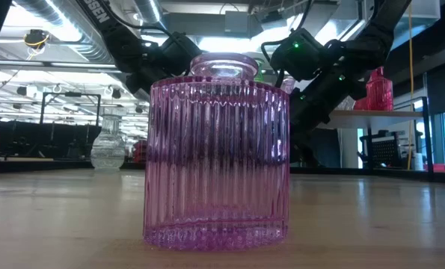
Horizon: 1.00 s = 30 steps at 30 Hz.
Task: Sort vases onto shelf
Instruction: Put the green vase on the shelf aligned with the other green vases
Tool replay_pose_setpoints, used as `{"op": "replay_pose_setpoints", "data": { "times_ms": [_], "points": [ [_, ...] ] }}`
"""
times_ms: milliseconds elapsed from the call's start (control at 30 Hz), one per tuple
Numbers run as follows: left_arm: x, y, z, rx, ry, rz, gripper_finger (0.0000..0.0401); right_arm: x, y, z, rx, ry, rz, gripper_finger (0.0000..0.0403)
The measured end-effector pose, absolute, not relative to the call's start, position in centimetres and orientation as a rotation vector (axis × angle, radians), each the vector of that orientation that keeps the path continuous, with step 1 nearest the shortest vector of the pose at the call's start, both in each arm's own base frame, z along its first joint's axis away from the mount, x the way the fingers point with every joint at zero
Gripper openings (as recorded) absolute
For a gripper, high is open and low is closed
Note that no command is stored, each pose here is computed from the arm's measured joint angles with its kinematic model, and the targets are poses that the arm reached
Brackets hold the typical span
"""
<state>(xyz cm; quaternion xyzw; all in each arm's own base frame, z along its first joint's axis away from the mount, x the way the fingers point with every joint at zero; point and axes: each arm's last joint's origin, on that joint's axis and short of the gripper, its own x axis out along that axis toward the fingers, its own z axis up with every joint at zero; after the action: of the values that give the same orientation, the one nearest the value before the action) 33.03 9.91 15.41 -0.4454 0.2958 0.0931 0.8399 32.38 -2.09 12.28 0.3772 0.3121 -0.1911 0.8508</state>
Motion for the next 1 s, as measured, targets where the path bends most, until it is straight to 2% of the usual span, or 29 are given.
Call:
{"op": "replay_pose_setpoints", "data": {
  "times_ms": [267, 433, 600, 800, 1000],
  "points": [
    [32.8, 9.5, 15.3, -0.928, 0.666, 0.206, 0.0, 32.4, -2.0, 14.1, 0.781, 0.594, -0.331, 0.0217],
    [31.9, 8.3, 16.6, -0.802, 0.719, 0.253, 0.0, 32.1, -2.0, 15.8, 0.742, 0.545, -0.311, 0.0254],
    [30.9, 6.7, 19.9, -0.618, 0.651, 0.283, 0.0, 31.8, -2.2, 16.8, 0.669, 0.492, -0.365, 0.0258],
    [29.0, 4.6, 24.4, -0.466, 0.525, 0.335, 0.0, 31.8, -2.6, 17.0, 0.439, 0.461, -0.446, 0.0249],
    [27.3, 3.5, 27.4, -0.412, 0.413, 0.36, 0.0, 31.8, -2.7, 17.0, 0.379, 0.469, -0.448, 0.0249]
  ]
}}
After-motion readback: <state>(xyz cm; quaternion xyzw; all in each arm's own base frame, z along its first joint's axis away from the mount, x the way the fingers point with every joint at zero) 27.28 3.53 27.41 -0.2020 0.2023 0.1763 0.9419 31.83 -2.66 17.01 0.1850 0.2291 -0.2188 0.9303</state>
